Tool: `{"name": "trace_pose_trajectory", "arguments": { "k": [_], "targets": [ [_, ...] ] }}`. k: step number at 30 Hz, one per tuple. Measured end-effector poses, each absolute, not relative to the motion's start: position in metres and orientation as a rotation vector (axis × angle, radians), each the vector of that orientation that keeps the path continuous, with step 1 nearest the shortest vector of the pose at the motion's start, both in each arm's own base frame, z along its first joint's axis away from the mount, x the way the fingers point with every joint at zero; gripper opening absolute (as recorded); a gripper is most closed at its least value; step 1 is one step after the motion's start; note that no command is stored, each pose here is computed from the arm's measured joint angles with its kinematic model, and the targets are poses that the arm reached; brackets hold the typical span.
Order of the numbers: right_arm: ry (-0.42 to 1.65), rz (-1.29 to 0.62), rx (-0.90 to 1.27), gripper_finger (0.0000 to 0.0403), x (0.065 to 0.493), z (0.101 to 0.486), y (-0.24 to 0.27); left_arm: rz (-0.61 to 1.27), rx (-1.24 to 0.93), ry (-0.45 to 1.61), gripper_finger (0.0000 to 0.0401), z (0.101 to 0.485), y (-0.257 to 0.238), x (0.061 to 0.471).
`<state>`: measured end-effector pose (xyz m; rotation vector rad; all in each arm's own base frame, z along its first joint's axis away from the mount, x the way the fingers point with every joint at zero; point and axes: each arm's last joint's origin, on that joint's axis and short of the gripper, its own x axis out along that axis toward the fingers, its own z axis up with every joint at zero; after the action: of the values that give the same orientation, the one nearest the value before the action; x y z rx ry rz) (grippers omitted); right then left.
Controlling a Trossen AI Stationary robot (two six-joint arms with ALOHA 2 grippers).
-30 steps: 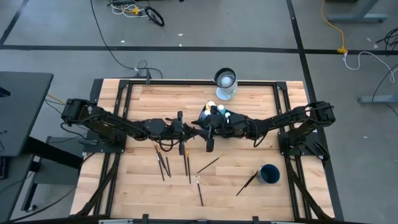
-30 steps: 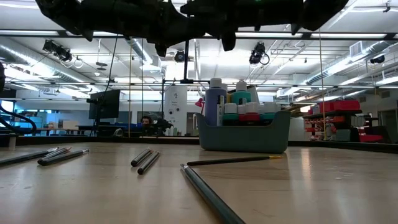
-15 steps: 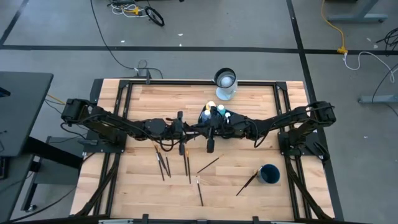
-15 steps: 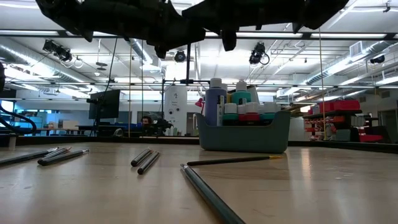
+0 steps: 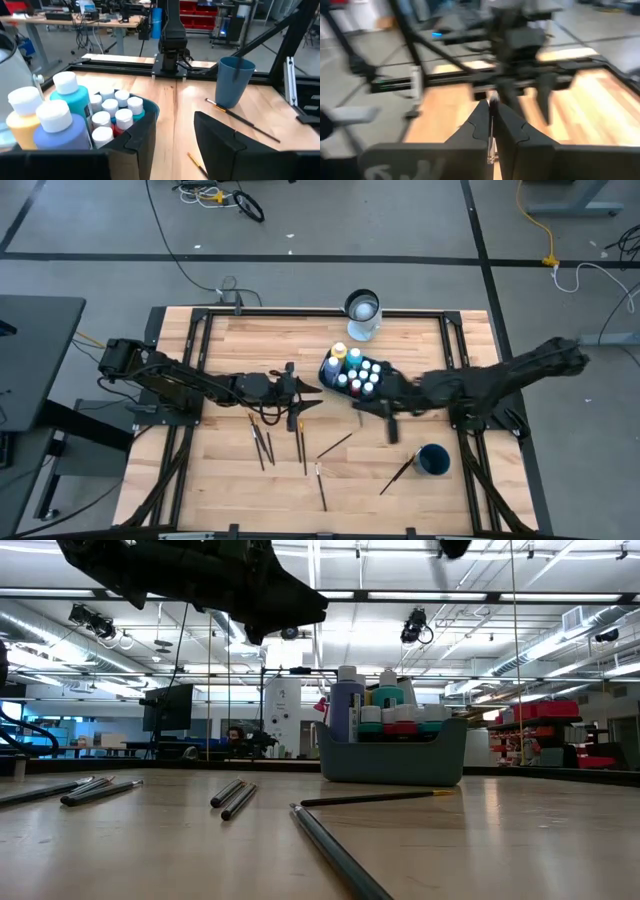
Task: Pick & Place Paint Supplies
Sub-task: Put the silver paint brush into the blue cup, then move the blue cup into the center of the table
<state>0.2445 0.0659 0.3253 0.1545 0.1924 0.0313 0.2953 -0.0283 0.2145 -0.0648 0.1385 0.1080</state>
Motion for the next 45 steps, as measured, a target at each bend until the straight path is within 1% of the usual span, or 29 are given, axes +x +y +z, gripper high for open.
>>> {"name": "trace_pose_trajectory", "arguments": {
  "k": [4,7,10,13,17,25,28,35,41,43,45],
  "targets": [
    [0.217,0.209,0.151,0.0010,0.203,0.343,0.074,0.112,-0.105,0.136,0.0137,0.214,-0.028,0.295],
    [0.291,0.355,0.130,0.0013,0.176,0.344,0.081,0.115,-0.143,0.134,0.0134,0.215,-0.028,0.295],
    [0.344,0.469,0.070,0.0014,0.159,0.335,0.087,0.117,-0.174,0.132,0.0133,0.215,-0.028,0.295],
    [0.376,0.583,0.062,0.0014,0.149,0.324,0.093,0.119,-0.199,0.130,0.0133,0.215,-0.028,0.295],
    [0.402,0.677,0.056,0.0014,0.139,0.309,0.098,0.121,-0.221,0.129,0.0132,0.215,-0.028,0.295],
    [0.519,0.745,0.035,0.0015,0.133,0.253,0.104,0.127,-0.252,0.126,0.0132,0.215,-0.028,0.295],
    [0.536,0.778,0.064,0.0026,0.132,0.241,0.105,0.137,-0.252,0.124,0.0132,0.215,-0.028,0.295],
    [0.513,0.809,0.078,0.0059,0.132,0.236,0.106,0.175,-0.249,0.118,0.0132,0.215,-0.027,0.295],
    [0.512,0.808,0.079,0.0075,0.132,0.236,0.106,0.175,-0.249,0.118,0.0132,0.215,-0.027,0.295],
    [0.525,0.784,0.126,0.0076,0.133,0.237,0.105,0.174,-0.250,0.112,0.0132,0.215,-0.027,0.295],
    [0.547,0.728,0.219,0.0075,0.135,0.242,0.104,0.172,-0.253,0.100,0.0132,0.216,-0.027,0.295]
  ]
}}
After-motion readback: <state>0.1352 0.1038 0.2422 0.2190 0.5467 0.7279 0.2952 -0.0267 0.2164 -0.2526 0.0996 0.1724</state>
